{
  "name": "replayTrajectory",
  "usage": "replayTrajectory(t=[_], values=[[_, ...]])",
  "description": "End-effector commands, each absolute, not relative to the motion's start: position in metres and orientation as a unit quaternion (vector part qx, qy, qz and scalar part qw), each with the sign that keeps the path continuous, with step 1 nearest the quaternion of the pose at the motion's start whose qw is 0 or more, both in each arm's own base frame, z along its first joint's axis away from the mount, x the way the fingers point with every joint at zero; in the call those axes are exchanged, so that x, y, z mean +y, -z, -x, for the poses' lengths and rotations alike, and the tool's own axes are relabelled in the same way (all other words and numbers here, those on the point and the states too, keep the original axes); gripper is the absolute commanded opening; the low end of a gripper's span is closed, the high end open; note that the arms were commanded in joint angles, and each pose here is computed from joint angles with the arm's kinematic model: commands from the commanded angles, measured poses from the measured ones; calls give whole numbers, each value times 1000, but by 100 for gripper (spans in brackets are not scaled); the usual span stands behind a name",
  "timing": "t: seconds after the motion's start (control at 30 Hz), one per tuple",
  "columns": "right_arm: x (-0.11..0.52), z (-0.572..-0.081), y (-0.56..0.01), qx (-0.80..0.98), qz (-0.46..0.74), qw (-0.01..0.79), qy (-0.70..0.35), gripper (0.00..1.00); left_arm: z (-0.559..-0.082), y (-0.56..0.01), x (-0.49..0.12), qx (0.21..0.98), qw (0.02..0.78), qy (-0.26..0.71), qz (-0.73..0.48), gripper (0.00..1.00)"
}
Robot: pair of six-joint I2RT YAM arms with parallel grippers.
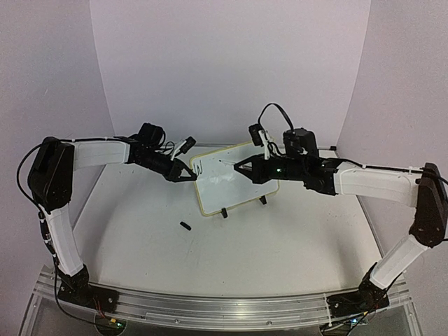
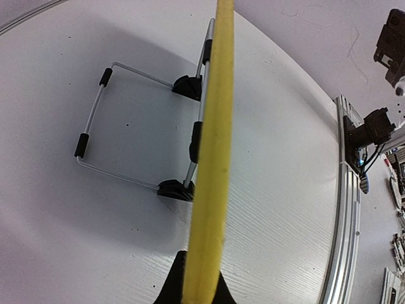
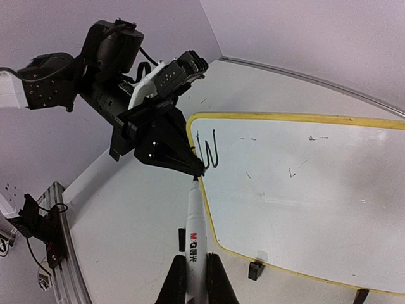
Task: Write a sentence on the whiteboard
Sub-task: Write on the whiteboard with the whiteboard.
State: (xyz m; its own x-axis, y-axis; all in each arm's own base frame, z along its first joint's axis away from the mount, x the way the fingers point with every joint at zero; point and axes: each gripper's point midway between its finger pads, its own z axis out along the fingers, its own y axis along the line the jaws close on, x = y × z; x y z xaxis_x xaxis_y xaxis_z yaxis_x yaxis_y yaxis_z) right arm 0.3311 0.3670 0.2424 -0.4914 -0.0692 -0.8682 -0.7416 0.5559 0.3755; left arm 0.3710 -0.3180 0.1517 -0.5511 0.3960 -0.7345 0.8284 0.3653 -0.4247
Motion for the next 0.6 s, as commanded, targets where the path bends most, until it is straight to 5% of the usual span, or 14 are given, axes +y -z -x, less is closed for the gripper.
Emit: replayTrajectory(t=[0.0, 0.57], values=[[372, -335, -262, 736, 264, 437, -445, 0, -345, -118, -319, 802, 197, 408, -390, 0], [395, -368, -232, 750, 265, 416, -440, 0, -347, -119, -319, 801, 196, 402, -397, 0]])
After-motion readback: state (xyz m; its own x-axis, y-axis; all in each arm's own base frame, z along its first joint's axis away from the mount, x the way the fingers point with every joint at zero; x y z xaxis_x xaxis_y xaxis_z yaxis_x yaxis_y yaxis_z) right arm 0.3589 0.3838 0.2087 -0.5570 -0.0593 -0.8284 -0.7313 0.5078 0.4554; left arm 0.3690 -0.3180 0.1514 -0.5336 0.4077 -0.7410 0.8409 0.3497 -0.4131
